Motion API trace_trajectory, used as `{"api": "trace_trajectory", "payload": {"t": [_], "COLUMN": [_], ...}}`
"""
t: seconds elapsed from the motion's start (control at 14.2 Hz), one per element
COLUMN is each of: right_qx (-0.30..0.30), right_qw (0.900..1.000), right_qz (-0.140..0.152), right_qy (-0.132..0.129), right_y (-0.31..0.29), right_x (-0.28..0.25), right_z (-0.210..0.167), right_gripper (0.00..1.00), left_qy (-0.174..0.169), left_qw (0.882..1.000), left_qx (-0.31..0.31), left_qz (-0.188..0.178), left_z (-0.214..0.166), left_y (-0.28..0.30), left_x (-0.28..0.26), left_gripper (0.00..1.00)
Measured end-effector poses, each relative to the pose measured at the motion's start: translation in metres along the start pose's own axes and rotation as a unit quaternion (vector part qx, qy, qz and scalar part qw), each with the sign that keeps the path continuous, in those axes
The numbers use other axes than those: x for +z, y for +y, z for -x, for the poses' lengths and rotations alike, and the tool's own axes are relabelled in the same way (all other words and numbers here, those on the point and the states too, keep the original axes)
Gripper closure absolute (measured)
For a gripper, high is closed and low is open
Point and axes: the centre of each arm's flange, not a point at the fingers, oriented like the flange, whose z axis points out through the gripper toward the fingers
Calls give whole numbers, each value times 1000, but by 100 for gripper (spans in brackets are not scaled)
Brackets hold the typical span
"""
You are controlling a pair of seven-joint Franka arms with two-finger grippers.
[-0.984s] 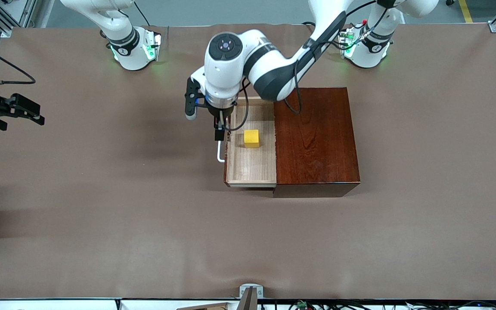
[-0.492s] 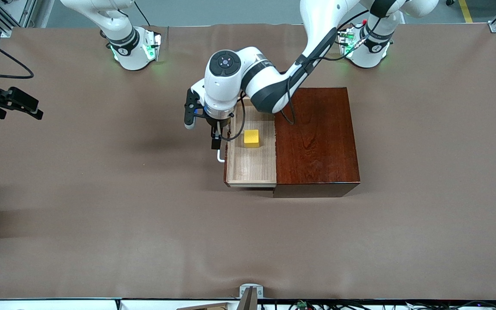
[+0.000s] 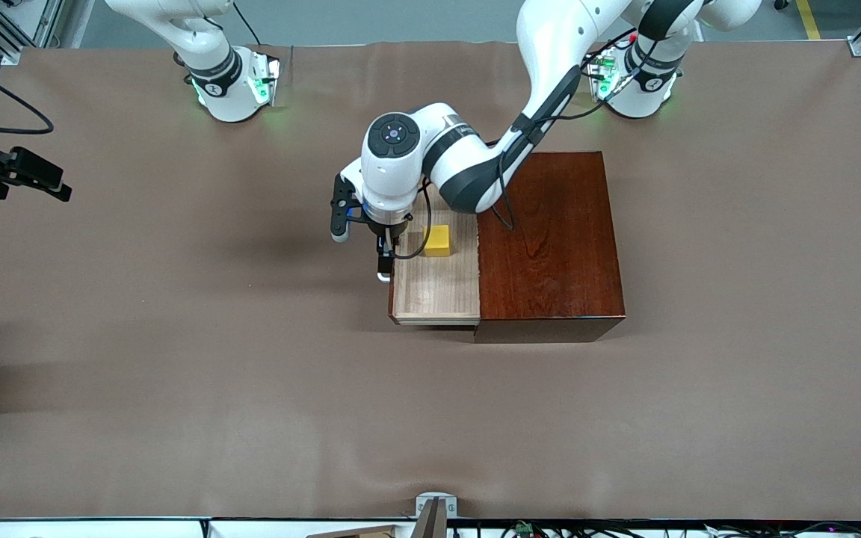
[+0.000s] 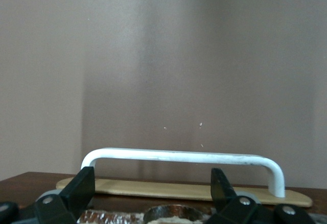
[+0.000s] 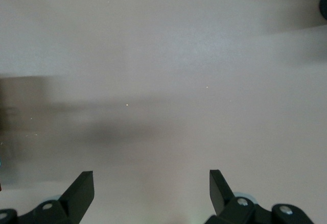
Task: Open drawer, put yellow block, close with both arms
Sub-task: 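Lower the left gripper to the drawer front beside the handle, then push the drawer shut into the box with the left gripper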
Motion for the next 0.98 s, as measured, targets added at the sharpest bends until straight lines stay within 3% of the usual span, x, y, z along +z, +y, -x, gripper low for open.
{"api": "trace_trajectory", "payload": {"t": [0.42, 0.98], "right_qx": [-2, -2], "right_qw": [1000, 1000], "right_qz": [0, 0], "right_qy": [-6, -11], "right_y": [-3, -2], "right_x": [1, 2], "right_z": [2, 3], "right_gripper": [0, 0], "left_qy": [-13, -64], "left_qw": [1000, 998], "left_qx": [12, 8], "left_qz": [2, 23], "left_z": [-1, 12], "left_y": [2, -4], "left_x": [-1, -8], "left_gripper": [0, 0]}}
